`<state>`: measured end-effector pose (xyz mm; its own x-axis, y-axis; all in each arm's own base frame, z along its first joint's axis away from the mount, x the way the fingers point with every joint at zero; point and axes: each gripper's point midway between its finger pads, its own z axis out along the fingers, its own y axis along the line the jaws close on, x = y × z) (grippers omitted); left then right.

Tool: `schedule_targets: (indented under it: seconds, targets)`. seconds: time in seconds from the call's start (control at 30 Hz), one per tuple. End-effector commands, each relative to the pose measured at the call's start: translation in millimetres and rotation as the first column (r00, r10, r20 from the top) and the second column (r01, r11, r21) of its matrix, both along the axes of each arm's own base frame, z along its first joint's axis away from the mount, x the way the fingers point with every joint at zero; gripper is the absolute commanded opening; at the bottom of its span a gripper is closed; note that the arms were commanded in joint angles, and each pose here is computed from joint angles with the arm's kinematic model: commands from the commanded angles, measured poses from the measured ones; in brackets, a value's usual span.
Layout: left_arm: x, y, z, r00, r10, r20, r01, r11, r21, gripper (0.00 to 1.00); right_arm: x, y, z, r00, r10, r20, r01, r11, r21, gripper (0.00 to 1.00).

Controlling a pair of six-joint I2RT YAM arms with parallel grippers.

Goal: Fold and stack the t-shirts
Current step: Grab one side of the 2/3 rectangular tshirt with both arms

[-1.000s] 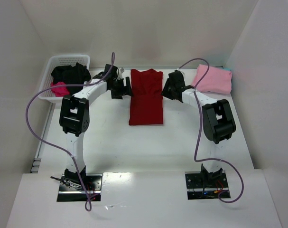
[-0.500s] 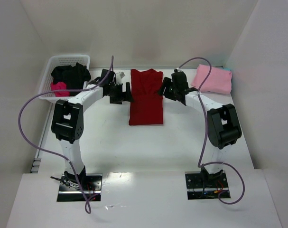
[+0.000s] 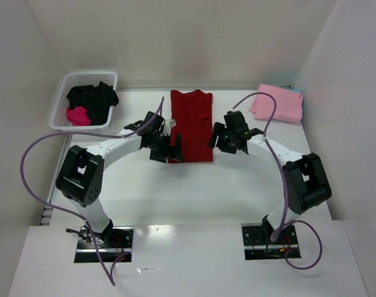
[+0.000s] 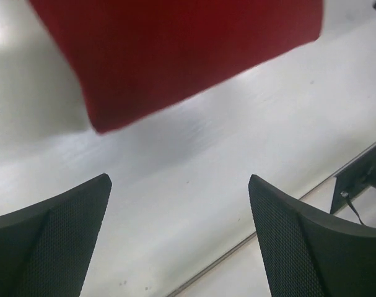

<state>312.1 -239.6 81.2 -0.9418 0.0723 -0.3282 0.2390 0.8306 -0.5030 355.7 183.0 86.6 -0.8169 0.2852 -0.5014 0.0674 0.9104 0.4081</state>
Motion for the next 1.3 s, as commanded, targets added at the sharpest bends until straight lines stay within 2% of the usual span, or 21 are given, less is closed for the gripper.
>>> schedule_targets:
  seconds: [0.0,0.07,0.23,0.6,0.9,1.1,1.27]
  targets:
    - [-9.6,15.6,3.7,0.995,0.103,0.000,-0.103,0.994,0.041,0.99,-27.1,0.0,-3.1,0.999,0.006,-0.033,-0.006,1.000,-0.003,0.73]
    - [-17.2,21.6,-5.3,0.991,0.137,-0.002,-0.136,0.988,0.071,0.96,-37.8,1.4,-12.1,0.999,0.013,-0.053,-0.012,1.000,0.005,0.73]
    - [-4.9,26.9,-6.3,0.966,0.249,0.061,-0.255,0.961,0.109,0.91,-39.5,0.2,-23.3,0.998,0.022,-0.055,-0.022,1.000,-0.003,0.73]
    - [13.8,14.6,-31.4,0.961,0.264,0.083,-0.274,0.950,0.152,0.88,-21.9,4.4,-32.5,0.999,0.017,-0.035,-0.018,1.000,-0.017,0.73]
    - [32.1,8.7,-27.3,0.953,0.276,0.126,-0.292,0.947,0.135,0.87,-16.1,9.0,-42.5,0.999,0.024,-0.036,-0.024,1.000,-0.008,0.73]
    - [41.4,12.7,-33.3,0.950,0.285,0.130,-0.302,0.943,0.138,0.83,-13.9,10.0,-51.8,0.998,0.024,-0.053,-0.025,1.000,-0.015,0.73]
    - [44.2,15.6,-39.6,0.948,0.293,0.123,-0.310,0.940,0.144,0.81,-10.9,11.7,-52.8,0.999,0.017,-0.047,-0.017,1.000,-0.007,0.68]
